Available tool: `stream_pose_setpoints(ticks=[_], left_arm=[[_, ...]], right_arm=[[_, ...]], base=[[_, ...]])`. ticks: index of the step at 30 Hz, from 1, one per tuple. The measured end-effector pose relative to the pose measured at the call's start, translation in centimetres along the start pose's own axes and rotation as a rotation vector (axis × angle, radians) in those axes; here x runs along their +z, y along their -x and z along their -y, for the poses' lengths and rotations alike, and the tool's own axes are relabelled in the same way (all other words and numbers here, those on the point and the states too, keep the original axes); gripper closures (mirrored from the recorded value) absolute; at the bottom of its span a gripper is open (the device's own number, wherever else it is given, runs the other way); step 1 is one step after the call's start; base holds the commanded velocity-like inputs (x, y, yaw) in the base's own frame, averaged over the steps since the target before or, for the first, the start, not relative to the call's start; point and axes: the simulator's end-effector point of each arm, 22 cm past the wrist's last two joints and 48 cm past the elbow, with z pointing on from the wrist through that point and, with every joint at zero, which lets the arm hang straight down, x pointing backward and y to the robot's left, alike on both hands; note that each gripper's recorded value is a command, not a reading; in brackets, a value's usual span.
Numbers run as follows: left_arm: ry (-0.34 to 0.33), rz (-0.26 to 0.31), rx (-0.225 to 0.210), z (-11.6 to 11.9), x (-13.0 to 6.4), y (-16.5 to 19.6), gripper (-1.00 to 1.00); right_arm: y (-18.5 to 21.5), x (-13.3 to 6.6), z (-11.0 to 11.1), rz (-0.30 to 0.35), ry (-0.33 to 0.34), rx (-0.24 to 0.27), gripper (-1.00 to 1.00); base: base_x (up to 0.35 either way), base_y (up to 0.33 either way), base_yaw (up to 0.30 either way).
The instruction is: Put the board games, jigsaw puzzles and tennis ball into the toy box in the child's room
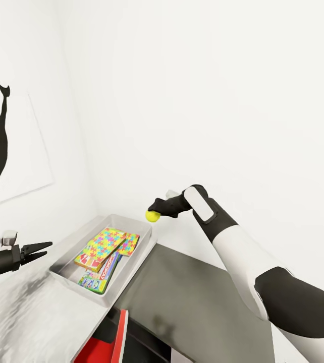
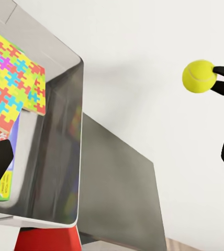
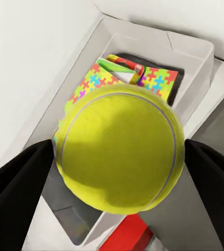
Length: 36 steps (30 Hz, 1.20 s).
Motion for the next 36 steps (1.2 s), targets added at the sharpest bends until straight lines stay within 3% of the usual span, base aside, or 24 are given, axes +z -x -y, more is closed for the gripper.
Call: stream_pose_setpoints(ticks=[13, 20, 30, 36], left_arm=[[0.001, -0.002, -0.001, -0.1, 0.1, 0.0, -1.00], [0.001, -0.001, -0.001, -0.1, 0.1, 0.0, -1.00], [-0.001, -0.001, -0.001, -0.1, 0.1, 0.0, -1.00], [-0.001, -0.001, -0.002, 0.0, 0.1, 0.0, -1.00]], right_arm=[[-0.3, 0.1, -2.3, 0.004, 0.059, -0.055, 1.00], [-0.1, 0.0, -2.5, 0.010, 0.063, -0.059, 1.00], [-0.2, 0.0, -2.4, 0.010, 0.058, -0.060, 1.00], [-0.2, 0.0, -2.3, 0.011, 0.053, -0.060, 1.00]], base=[[-0.119, 0.000, 0.000], [-0.271, 0.000, 0.000], [-0.056, 0.000, 0.008], [-0.127, 0.000, 0.223]])
